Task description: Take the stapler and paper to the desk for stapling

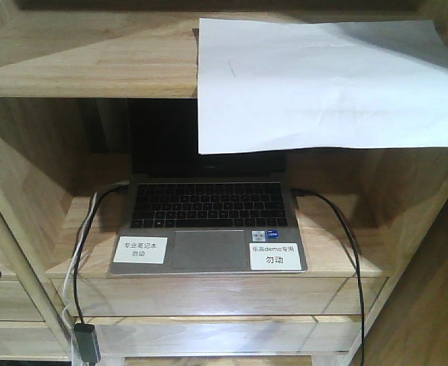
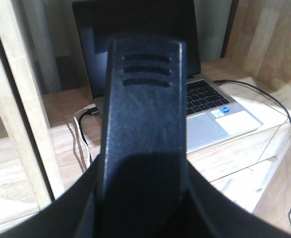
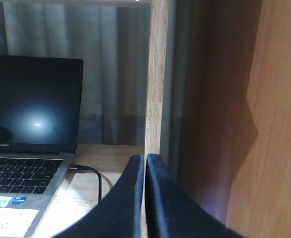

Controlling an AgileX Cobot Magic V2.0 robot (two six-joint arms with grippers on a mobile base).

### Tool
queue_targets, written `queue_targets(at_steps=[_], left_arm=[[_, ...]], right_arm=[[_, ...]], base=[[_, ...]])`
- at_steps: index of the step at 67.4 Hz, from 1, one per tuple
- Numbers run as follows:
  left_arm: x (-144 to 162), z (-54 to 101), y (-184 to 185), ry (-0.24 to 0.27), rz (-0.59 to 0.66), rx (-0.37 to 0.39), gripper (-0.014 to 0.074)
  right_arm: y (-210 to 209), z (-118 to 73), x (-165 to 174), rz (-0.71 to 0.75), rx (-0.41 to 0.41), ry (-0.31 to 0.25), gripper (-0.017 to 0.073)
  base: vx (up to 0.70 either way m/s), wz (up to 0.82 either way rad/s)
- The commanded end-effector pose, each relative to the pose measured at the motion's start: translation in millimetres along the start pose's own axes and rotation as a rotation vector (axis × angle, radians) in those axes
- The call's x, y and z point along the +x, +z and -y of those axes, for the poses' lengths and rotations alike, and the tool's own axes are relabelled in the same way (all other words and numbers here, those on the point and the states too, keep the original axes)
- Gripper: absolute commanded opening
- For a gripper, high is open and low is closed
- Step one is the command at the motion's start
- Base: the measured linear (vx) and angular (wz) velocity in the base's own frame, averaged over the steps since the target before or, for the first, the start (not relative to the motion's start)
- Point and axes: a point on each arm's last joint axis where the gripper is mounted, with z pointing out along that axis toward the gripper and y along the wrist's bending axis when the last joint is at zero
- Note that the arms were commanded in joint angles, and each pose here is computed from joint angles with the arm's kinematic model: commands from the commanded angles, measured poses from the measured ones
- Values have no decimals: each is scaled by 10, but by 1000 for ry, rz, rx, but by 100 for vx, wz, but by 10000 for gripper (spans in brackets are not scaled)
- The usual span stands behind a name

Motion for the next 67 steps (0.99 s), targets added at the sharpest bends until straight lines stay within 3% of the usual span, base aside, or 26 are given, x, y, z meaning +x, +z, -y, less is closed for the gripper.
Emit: queue_targets(at_steps=[1,40,45,47,52,62,67], left_arm=[[-176,8,-44,-10,127,8,-6],[-169,9,-43,-10,118,9,-6],[-169,9,-43,-10,118,9,-6],[-169,9,-43,-10,118,9,-6],[-169,9,-43,-10,118,9,-6],[-169,9,-43,-10,118,9,-6],[-169,9,-43,-10,118,9,-6]], right_arm=[[-2,-2,2,59,2,-18,-9],[-2,-2,2,59,2,-18,-9],[-2,-3,2,62,-1,15,-9],[-2,-4,2,62,-3,44,-9],[-2,-4,2,62,-8,191,-9],[-3,-6,-10,72,-28,628,-9],[-5,-9,-31,91,-44,737,-9]], base=[[0,0],[0,0],[0,0],[0,0],[0,0],[0,0],[0,0]])
